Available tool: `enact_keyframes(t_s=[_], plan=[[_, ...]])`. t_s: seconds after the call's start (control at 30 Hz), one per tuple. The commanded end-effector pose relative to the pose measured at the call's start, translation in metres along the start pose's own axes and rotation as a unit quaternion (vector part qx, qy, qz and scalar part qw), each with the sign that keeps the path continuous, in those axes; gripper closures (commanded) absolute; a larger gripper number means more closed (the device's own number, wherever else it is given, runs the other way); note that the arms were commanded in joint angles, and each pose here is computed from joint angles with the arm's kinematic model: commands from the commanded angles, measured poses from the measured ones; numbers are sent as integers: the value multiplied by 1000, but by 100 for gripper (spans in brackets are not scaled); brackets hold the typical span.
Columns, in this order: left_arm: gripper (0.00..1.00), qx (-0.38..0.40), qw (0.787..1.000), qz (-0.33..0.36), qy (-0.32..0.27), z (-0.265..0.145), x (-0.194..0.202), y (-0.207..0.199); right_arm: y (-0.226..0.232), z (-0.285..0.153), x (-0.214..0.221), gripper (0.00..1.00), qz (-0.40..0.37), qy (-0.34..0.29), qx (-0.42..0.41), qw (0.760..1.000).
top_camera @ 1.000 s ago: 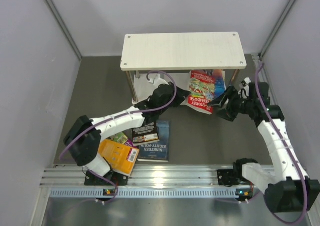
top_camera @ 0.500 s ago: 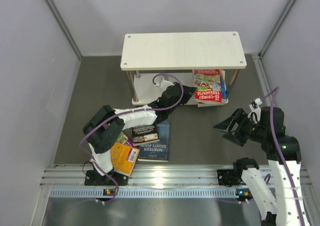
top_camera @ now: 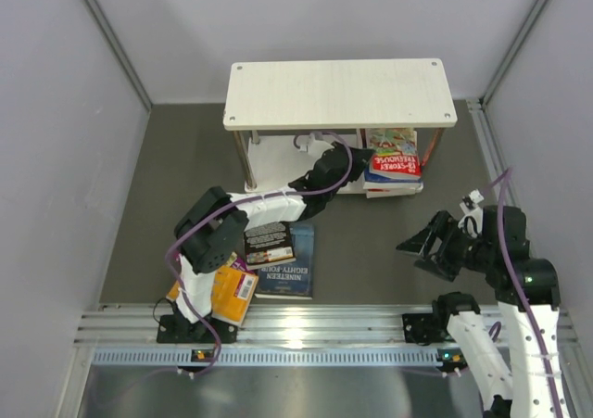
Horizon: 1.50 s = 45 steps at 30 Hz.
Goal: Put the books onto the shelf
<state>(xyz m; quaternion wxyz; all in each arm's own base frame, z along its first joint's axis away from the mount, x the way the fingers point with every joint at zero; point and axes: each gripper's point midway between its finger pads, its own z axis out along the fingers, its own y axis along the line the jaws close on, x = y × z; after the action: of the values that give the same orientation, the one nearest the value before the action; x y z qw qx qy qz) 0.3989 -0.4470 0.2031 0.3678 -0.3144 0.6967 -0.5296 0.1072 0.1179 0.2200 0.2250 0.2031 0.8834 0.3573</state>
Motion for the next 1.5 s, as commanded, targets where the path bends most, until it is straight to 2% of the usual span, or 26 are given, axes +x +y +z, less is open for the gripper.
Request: enact_keyframes(t_s=[0.0, 0.13, 0.4, 0.53, 0.73, 0.83, 0.87, 0.9, 1.0, 1.07, 1.1, 1.17, 1.2, 1.23, 1.3, 1.37, 1.47], plan=[[96, 14, 1000, 0, -1, 6, -1, -19, -3, -2, 5, 28, -10, 3, -2, 1000], [81, -4, 1000, 5, 3, 3, 0, -14, -3, -2, 4, 28, -16, 5, -1, 1000], [39, -25, 999, -12, 16, -13, -9, -9, -5, 1, 5, 27, -20, 10, -1, 1000], [29, -22, 1000, -9, 16, -24, -17, -15, -6, 2, 5, 27, -23, 9, -2, 1000], [23, -16, 1000, 6, 7, -49, -44, -36, -2, 2, 0, 26, -38, -1, -12, 999], [22, -57, 997, 49, 18, -69, -56, -35, 7, 7, -5, 25, -47, -2, -38, 998], [22, -101, 992, 70, 23, -80, -58, -18, 8, 12, -6, 24, -45, 3, -47, 998], [22, -105, 991, 79, 22, -95, -64, -25, 10, 16, -6, 24, -43, 9, -59, 997], [21, -181, 975, 124, 27, -141, -78, 0, 17, 34, -11, 23, -32, 27, -101, 994], [21, -201, 967, 153, 19, -175, -92, 9, 22, 44, -19, 22, -26, 21, -118, 992], [21, -243, 955, 169, 19, -196, -99, 30, 23, 47, -22, 22, -24, 18, -121, 992], [20, -280, 938, 202, 3, -225, -114, 60, 28, 58, -29, 21, -15, 14, -135, 991], [16, -270, 942, 200, -10, -245, -125, 55, 29, 63, -30, 21, -13, 14, -140, 990], [8, -286, 936, 207, -14, -260, -132, 66, 32, 67, -31, 21, -13, 15, -144, 989], [2, -294, 934, 199, -29, -286, -150, 83, 45, 82, -28, 21, -26, 25, -150, 988], [1, -315, 929, 191, -27, -306, -164, 105, 61, 98, -18, 21, -51, 42, -144, 987], [1, -341, 921, 189, -7, -313, -173, 133, 77, 113, -5, 22, -70, 65, -142, 985]])
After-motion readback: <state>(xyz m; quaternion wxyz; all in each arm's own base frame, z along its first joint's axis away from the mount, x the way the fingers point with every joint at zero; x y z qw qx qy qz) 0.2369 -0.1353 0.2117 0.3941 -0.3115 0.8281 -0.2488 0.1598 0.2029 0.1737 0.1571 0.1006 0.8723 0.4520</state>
